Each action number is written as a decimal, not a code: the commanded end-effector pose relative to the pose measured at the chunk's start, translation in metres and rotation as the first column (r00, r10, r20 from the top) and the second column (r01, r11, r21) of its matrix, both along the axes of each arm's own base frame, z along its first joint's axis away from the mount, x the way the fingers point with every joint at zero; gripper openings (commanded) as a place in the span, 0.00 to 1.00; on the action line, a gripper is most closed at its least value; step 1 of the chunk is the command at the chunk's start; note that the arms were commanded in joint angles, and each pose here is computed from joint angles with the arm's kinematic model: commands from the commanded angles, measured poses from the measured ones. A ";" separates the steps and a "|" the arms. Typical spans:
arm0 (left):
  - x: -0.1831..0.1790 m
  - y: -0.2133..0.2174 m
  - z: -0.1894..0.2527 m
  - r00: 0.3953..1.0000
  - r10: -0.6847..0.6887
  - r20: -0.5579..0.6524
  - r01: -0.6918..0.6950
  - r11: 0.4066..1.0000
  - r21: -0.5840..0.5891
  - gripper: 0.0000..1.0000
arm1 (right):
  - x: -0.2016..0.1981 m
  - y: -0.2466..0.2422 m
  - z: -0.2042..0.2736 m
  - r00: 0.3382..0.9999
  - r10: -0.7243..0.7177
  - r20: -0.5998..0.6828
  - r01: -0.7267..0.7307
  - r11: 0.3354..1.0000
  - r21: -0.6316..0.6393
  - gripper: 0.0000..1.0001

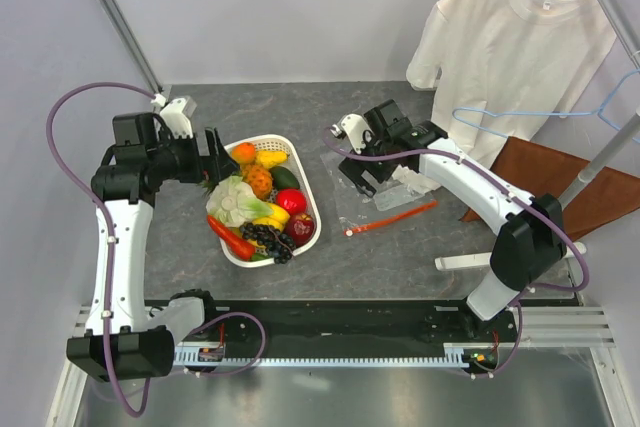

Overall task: Place the food in the zip-top bag and seal the zipper
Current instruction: Pick up the zipper food storage bag at the center of the board, then open the zipper of the food storage bag, then pick up the fake vegetable from the bin.

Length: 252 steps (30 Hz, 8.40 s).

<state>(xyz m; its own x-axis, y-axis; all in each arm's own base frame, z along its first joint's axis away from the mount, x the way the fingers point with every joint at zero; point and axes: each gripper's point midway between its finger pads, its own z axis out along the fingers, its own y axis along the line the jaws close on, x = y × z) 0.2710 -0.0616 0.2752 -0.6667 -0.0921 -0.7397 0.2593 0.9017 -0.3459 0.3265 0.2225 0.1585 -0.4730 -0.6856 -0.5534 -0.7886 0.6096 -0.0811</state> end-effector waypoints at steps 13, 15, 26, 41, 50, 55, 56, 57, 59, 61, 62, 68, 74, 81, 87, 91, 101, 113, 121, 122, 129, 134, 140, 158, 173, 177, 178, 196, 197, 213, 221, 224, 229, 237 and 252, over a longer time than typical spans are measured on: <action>-0.004 -0.004 0.034 0.965 0.013 0.262 -0.008 1.000 -0.021 1.00 | -0.040 -0.041 -0.025 0.946 0.314 0.080 -0.293 0.934 -0.202 0.98; -0.008 -0.009 0.039 0.953 -0.025 0.302 0.032 0.999 -0.016 1.00 | -0.045 -0.048 -0.040 0.915 0.396 0.082 -0.366 0.897 -0.248 0.98; -0.021 -0.034 0.052 0.908 -0.151 0.390 0.186 0.981 -0.055 1.00 | -0.045 -0.065 -0.093 0.725 0.688 0.048 -0.601 0.664 -0.444 0.90; -0.020 -0.036 0.046 0.902 -0.165 0.399 0.203 0.978 -0.055 1.00 | -0.020 -0.086 -0.112 0.684 0.729 -0.017 -0.617 0.566 -0.547 0.56; -0.018 -0.036 0.041 0.905 -0.164 0.392 0.204 0.977 -0.063 1.00 | -0.011 -0.091 -0.121 0.685 0.727 -0.031 -0.614 0.555 -0.561 0.45; -0.019 -0.037 0.038 0.906 -0.167 0.389 0.208 0.976 -0.067 1.00 | -0.007 -0.090 -0.119 0.694 0.719 -0.037 -0.610 0.560 -0.560 0.30; -0.019 -0.037 0.038 0.905 -0.168 0.391 0.209 0.976 -0.064 1.00 | -0.006 -0.091 -0.121 0.698 0.715 -0.042 -0.611 0.563 -0.557 0.23; -0.019 -0.036 0.038 0.905 -0.166 0.391 0.207 0.976 -0.065 1.00 | -0.003 -0.090 -0.118 0.705 0.709 -0.032 -0.601 0.573 -0.557 0.20; -0.019 -0.037 0.039 0.904 -0.167 0.393 0.209 0.976 -0.064 1.00 | 0.000 -0.090 -0.118 0.725 0.688 -0.028 -0.587 0.596 -0.548 0.07; -0.018 -0.036 0.039 0.904 -0.167 0.394 0.208 0.976 -0.062 1.00 | 0.005 -0.086 -0.109 0.755 0.655 0.000 -0.556 0.641 -0.529 0.00; -0.018 -0.036 0.039 0.904 -0.167 0.394 0.208 0.976 -0.062 1.00 | 0.007 -0.084 -0.103 0.769 0.640 0.019 -0.538 0.663 -0.520 0.00; -0.008 -0.039 0.041 0.950 -0.069 0.306 0.138 0.968 -0.210 1.00 | 0.023 -0.049 -0.048 0.937 0.333 0.105 -0.300 0.922 -0.243 0.00; 0.006 -0.046 0.058 0.962 -0.012 0.273 0.102 0.942 -0.321 0.97 | 0.026 0.000 0.020 0.996 0.076 0.043 -0.081 0.990 0.115 0.00; 0.029 -0.076 0.043 0.975 -0.053 0.216 0.123 0.938 -0.325 0.90 | 0.024 0.037 0.067 0.992 -0.095 -0.085 0.121 0.914 0.387 0.00; 0.036 -0.147 0.027 0.963 -0.208 0.169 0.252 0.918 -0.307 0.87 | 0.008 0.054 0.091 0.968 -0.138 -0.212 0.233 0.815 0.531 0.00; 0.039 -0.183 0.022 0.950 -0.277 0.142 0.309 0.894 -0.323 0.85 | -0.006 0.058 0.103 0.963 -0.114 -0.245 0.240 0.777 0.581 0.00; 0.068 -0.217 0.026 0.947 -0.274 0.169 0.310 0.916 -0.255 0.80 | -0.021 0.075 0.115 0.965 -0.050 -0.257 0.205 0.752 0.626 0.00; 0.086 -0.204 -0.002 0.971 -0.202 0.129 0.219 0.966 -0.140 0.60 | -0.026 0.071 0.115 0.967 -0.065 -0.248 0.210 0.758 0.617 0.00; 0.080 -0.205 -0.011 0.968 -0.230 0.103 0.244 0.958 -0.148 0.38 | -0.041 0.070 0.126 0.973 -0.002 -0.229 0.153 0.751 0.642 0.00; 0.086 -0.201 -0.013 0.972 -0.210 0.107 0.222 0.968 -0.118 0.36 | -0.044 0.069 0.126 0.973 0.003 -0.233 0.150 0.757 0.636 0.00; 0.062 -0.217 -0.003 0.942 -0.323 0.095 0.336 0.923 -0.186 0.02 | -0.037 0.045 0.119 0.980 -0.119 -0.158 0.189 0.802 0.566 0.37; 0.043 -0.234 0.010 0.921 -0.370 0.123 0.388 0.900 -0.199 0.02 | -0.007 0.044 0.116 0.960 -0.237 -0.150 0.280 0.783 0.556 0.62; 0.046 -0.229 0.009 0.943 -0.310 0.123 0.328 0.929 -0.174 0.02 | 0.006 0.059 0.140 0.959 -0.232 -0.164 0.283 0.740 0.610 0.73; 0.043 -0.239 0.021 0.945 -0.312 0.098 0.327 0.909 -0.258 0.02 | -0.013 0.075 0.122 0.961 -0.164 -0.223 0.270 0.737 0.619 0.69; 0.032 -0.226 0.022 0.951 -0.290 0.109 0.308 0.917 -0.255 0.02 | 0.001 0.059 0.116 0.951 -0.264 -0.163 0.310 0.773 0.553 0.13; 0.033 -0.214 0.014 0.960 -0.264 0.094 0.280 0.928 -0.247 0.02 | 0.000 0.043 0.123 0.956 -0.275 -0.097 0.285 0.804 0.522 0.00; 0.038 -0.204 0.010 0.968 -0.237 0.081 0.250 0.937 -0.244 0.02 | 0.002 0.034 0.127 0.956 -0.285 -0.071 0.280 0.811 0.513 0.00; 0.041 -0.174 -0.083 0.928 -0.317 -0.194 0.282 0.941 -0.185 0.07 | -0.035 -0.027 0.128 0.945 -0.309 -0.106 0.321 0.815 0.482 0.00; 0.038 -0.180 -0.078 0.918 -0.352 -0.181 0.316 0.927 -0.200 0.09 | -0.035 -0.025 0.125 0.946 -0.302 -0.118 0.321 0.815 0.483 0.00; -0.027 -0.123 0.006 0.834 -0.540 0.114 0.541 0.840 0.019 1.00 | -0.023 -0.017 0.079 0.929 -0.322 -0.184 0.370 0.808 0.458 0.00; -0.084 -0.089 -0.023 0.645 -0.760 0.083 0.718 0.639 0.276 0.99 | -0.033 -0.010 0.079 0.940 -0.276 -0.202 0.340 0.814 0.472 0.00; -0.085 -0.076 -0.032 0.612 -0.789 0.052 0.721 0.584 0.373 0.96 | -0.035 -0.010 0.079 0.941 -0.269 -0.204 0.335 0.815 0.473 0.00; -0.061 -0.041 -0.043 0.631 -0.769 -0.105 0.684 0.488 0.542 0.95 | -0.035 -0.011 0.079 0.945 -0.262 -0.194 0.324 0.824 0.464 0.00; -0.041 -0.002 -0.060 0.597 -0.740 -0.311 0.695 0.283 0.661 0.96 | -0.036 -0.010 0.075 0.946 -0.255 -0.198 0.319 0.834 0.451 0.00; -0.023 0.007 -0.081 0.614 -0.763 -0.203 0.492 0.169 0.854 1.00 | -0.033 -0.008 0.071 0.945 -0.254 -0.204 0.320 0.839 0.439 0.00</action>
